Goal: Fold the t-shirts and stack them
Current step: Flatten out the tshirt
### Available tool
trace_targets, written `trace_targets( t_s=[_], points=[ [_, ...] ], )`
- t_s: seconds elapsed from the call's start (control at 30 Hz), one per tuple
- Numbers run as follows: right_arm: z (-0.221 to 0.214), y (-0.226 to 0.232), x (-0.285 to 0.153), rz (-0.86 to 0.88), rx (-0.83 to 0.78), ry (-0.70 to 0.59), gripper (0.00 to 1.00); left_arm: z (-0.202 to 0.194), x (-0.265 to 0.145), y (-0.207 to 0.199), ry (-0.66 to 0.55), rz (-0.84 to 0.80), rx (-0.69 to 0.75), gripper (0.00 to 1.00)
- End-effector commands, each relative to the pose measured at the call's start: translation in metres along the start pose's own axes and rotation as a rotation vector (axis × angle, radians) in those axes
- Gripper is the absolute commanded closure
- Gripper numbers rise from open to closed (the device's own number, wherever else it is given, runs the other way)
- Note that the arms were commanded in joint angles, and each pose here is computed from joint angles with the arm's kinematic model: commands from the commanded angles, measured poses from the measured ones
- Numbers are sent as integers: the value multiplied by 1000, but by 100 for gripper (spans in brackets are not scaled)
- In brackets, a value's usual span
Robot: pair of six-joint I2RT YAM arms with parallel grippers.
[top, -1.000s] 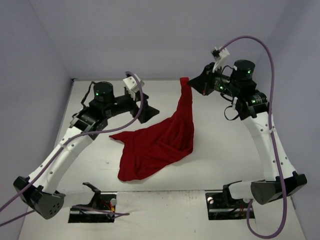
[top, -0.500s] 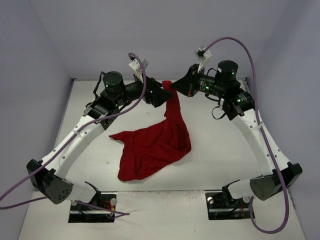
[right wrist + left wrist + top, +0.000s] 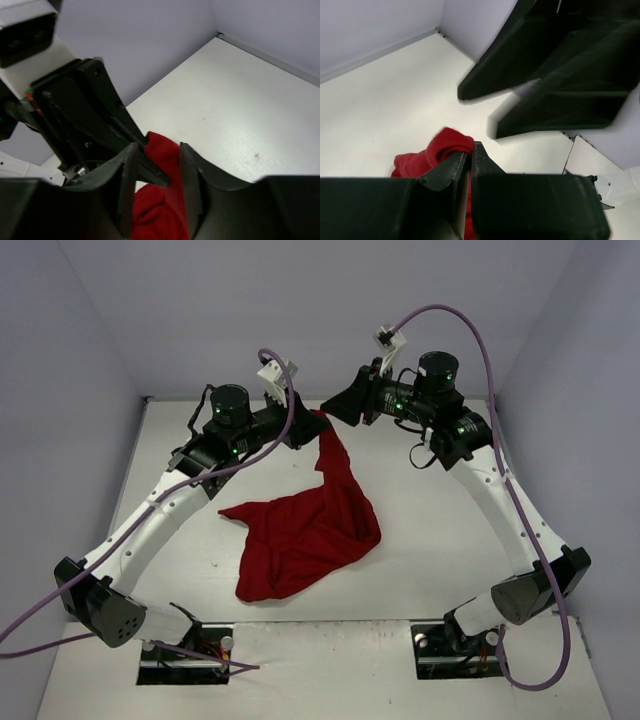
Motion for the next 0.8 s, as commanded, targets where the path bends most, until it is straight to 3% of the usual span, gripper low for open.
trace_targets(
  t_s=[0.0,0.07,0.23,0.37,0.6,0.77],
  points=[
    [30,14,-10,40,-128,-125,34,33,-25,14,-95,105,12,100],
    [34,-2,-26,-32,-148,-158,19,40,-34,28,-111,162,7,100],
    [7,-38,-49,-202,-169,-144,15,69,-59,82,-158,417,69,100],
    [-48,-22,-24,-192,-315,-22,24,94,-61,115,-183,600,110,100],
    [-114,-22,31,-161,-440,182,57,105,-63,147,-182,883,177,100],
    [-167,-9,85,-70,-563,320,58,105,-69,156,-192,958,193,100]
  ],
)
Point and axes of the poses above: each gripper's point midway between its finger pads, its own x axis out along the fingers, its own y axis along the line the jaws close on, z = x × y, the point moved 9 cm from there along -x, back along the fingers, and after that the axes turned 9 degrees about x, right-handed, at the moved point
